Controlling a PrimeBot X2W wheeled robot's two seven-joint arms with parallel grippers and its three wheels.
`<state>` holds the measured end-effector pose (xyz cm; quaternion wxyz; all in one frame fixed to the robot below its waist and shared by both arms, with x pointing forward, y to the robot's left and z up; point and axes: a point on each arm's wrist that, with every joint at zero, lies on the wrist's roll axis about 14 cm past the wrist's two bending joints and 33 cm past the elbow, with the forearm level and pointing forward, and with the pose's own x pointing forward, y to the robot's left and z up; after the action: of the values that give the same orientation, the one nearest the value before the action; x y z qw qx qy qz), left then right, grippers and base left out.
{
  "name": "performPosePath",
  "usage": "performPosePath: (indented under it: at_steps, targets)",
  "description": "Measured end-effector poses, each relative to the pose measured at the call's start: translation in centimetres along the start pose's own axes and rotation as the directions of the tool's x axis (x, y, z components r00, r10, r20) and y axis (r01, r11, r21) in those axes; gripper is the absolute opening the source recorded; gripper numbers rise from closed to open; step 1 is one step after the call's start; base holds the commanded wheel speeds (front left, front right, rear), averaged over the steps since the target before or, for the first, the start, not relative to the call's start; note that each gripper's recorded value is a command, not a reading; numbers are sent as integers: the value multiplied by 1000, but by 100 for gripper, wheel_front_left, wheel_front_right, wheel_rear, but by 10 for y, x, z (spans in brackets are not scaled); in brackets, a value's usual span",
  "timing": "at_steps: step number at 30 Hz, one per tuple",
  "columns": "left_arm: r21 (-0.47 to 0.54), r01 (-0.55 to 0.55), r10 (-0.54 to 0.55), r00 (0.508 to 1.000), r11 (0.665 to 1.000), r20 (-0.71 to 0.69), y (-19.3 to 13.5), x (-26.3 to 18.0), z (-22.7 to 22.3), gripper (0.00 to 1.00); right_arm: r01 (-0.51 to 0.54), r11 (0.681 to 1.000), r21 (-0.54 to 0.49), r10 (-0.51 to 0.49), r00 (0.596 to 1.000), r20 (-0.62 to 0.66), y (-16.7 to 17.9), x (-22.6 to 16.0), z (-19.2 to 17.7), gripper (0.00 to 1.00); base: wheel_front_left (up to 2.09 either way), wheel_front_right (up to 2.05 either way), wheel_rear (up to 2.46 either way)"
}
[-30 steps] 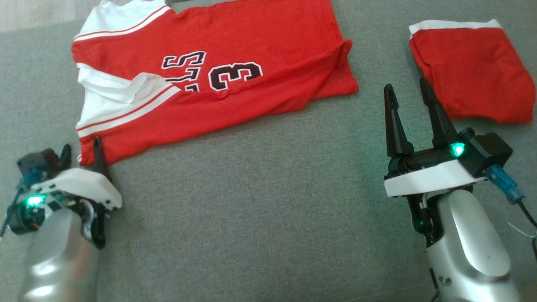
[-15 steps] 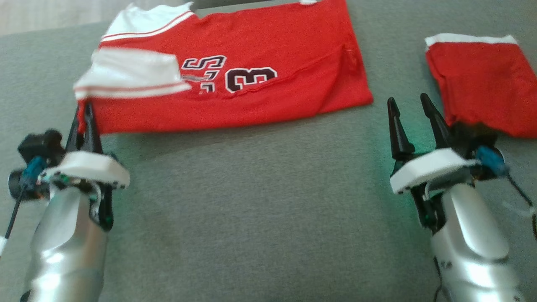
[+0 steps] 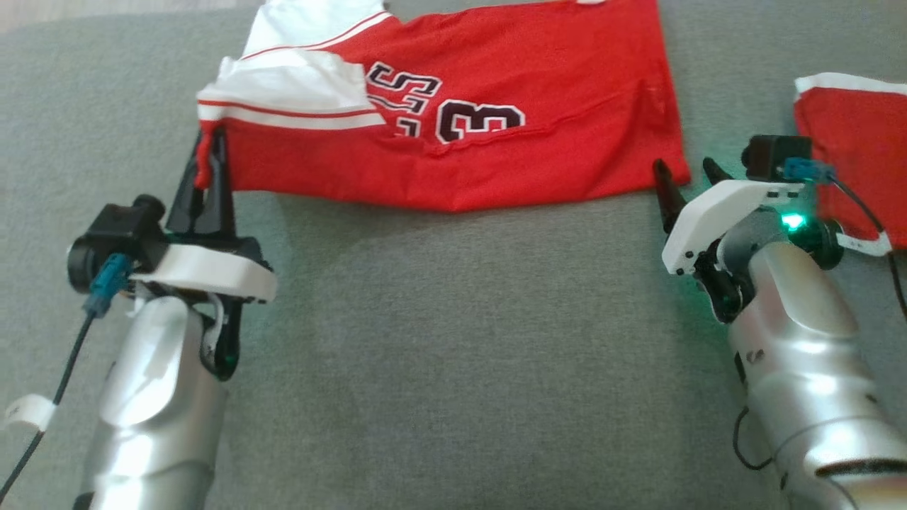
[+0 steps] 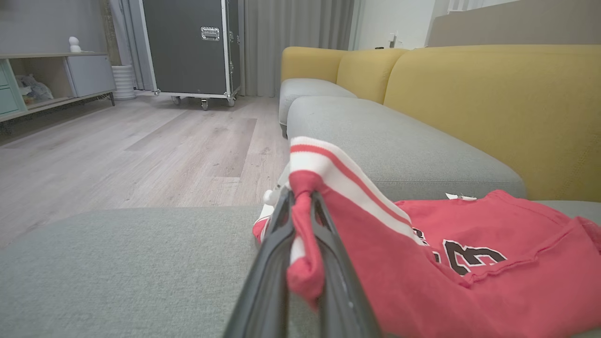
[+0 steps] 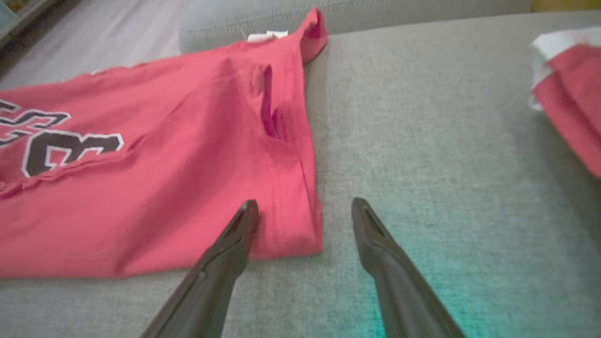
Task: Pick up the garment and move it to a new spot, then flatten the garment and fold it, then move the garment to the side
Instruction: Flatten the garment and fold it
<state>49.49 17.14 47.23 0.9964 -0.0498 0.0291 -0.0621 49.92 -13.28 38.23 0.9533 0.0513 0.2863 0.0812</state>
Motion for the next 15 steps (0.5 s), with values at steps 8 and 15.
performPosePath:
  at_steps: [8,15]
  targets:
    - [1,-6,6,999,1000,-32,5,-8,-10,0,-18,990,-137,5,995,-96,9,17,-3,0,0,0,0]
    - [8,-22,23,997,1000,-73,11,-15,-19,0,3,985,-175,-14,998,-58,2,7,3,0,0,0,0]
